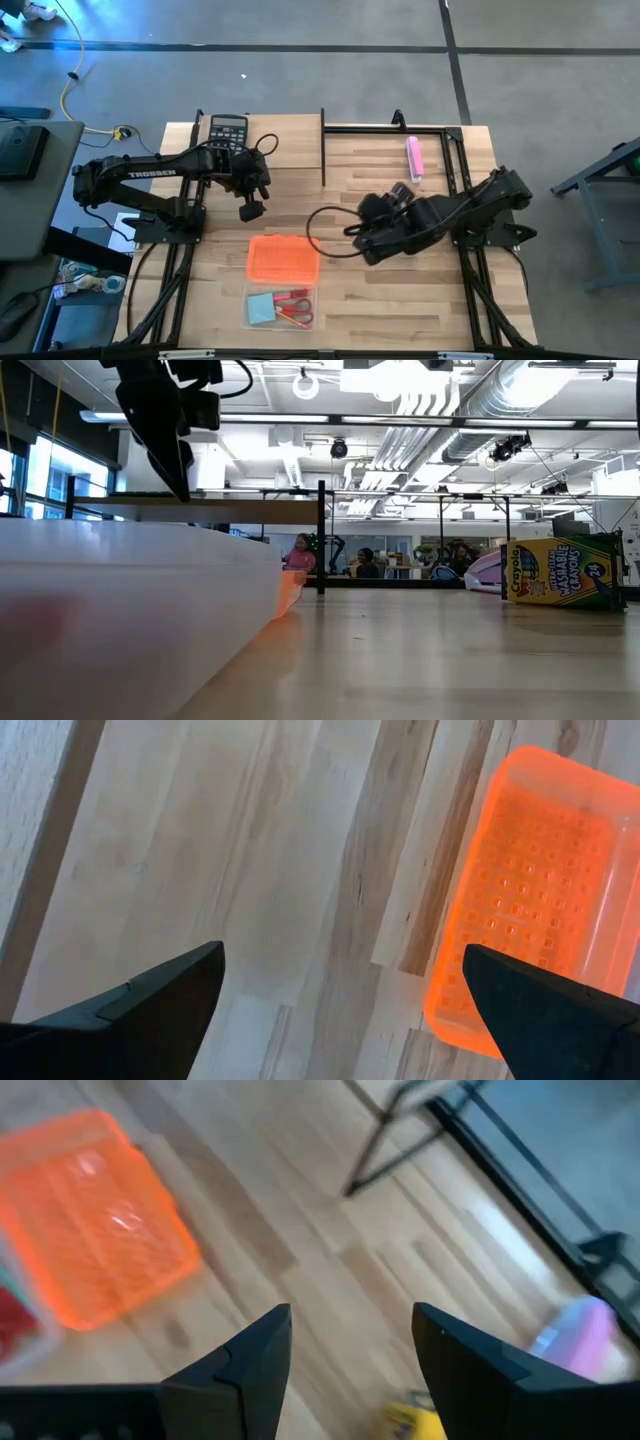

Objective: Pack school essentials
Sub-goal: Put the yellow crayon box in the orange supply box

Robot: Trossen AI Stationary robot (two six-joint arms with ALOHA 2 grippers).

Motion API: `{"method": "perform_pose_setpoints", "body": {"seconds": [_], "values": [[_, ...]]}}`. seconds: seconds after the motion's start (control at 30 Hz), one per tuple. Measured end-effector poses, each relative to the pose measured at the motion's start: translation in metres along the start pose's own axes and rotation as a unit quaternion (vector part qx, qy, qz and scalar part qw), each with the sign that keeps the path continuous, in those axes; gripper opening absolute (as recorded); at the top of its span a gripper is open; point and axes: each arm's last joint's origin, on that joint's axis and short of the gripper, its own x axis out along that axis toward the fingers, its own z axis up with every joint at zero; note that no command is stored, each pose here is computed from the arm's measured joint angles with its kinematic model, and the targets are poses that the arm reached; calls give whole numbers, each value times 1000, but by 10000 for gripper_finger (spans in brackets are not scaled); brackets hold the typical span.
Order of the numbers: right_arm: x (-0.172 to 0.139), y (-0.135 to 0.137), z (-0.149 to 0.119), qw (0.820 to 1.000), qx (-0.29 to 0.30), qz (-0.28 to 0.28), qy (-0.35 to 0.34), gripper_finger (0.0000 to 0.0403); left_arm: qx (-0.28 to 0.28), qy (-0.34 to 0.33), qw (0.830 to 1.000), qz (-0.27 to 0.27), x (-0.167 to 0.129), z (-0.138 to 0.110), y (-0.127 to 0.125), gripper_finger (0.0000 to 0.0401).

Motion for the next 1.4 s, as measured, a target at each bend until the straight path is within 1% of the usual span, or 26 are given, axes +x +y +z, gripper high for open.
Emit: {"method": "perform_pose_setpoints", "body": {"seconds": [0.1, 0.23, 0.37, 0.47, 0.53, 0.63, 0.83, 0.9, 1.03, 1.13, 1.27, 1.33, 1.4], "values": [[-6, -13, -5, 1000, -7, -25, 17, 199, -8, 0, 1000, 0, 0, 0, 0, 399], [-4, -19, -11, 999, -28, -26, 11, 199, -16, -1, 1000, -4, 0, 0, -5, 399], [5, -36, -33, 997, -24, -53, 43, 199, -14, -1, 1000, -12, 1, -1, -16, 399], [8, -50, -54, 998, 7, -50, 46, 199, -9, -6, 1000, -8, 1, -1, -25, 399], [9, -59, -65, 998, 30, -34, 41, 199, -6, -21, 1000, -1, 2, 0, -32, 399], [10, -73, -82, 997, 70, -10, 38, 199, 1, -51, 999, -5, 1, 3, -43, 399], [12, -104, -103, 984, 172, 22, 37, 199, 5, -125, 992, -35, -2, 13, -63, 399], [13, -112, -108, 980, 193, 28, 44, 200, 6, -147, 988, -47, -3, 16, -67, 399], [17, -121, -115, 977, 202, 33, 58, 215, 0, -175, 983, -64, -5, 21, -71, 399], [25, -126, -121, 977, 202, 19, 68, 239, -19, -181, 981, -70, -6, 22, -72, 399], [40, -129, -130, 972, 213, 9, 104, 266, -45, -183, 979, -76, -6, 23, -72, 399], [49, -126, -134, 969, 212, 17, 124, 271, -55, -182, 979, -78, -6, 23, -72, 399], [58, -122, -136, 971, 197, 41, 132, 272, -59, -183, 978, -78, -6, 23, -72, 399]]}}
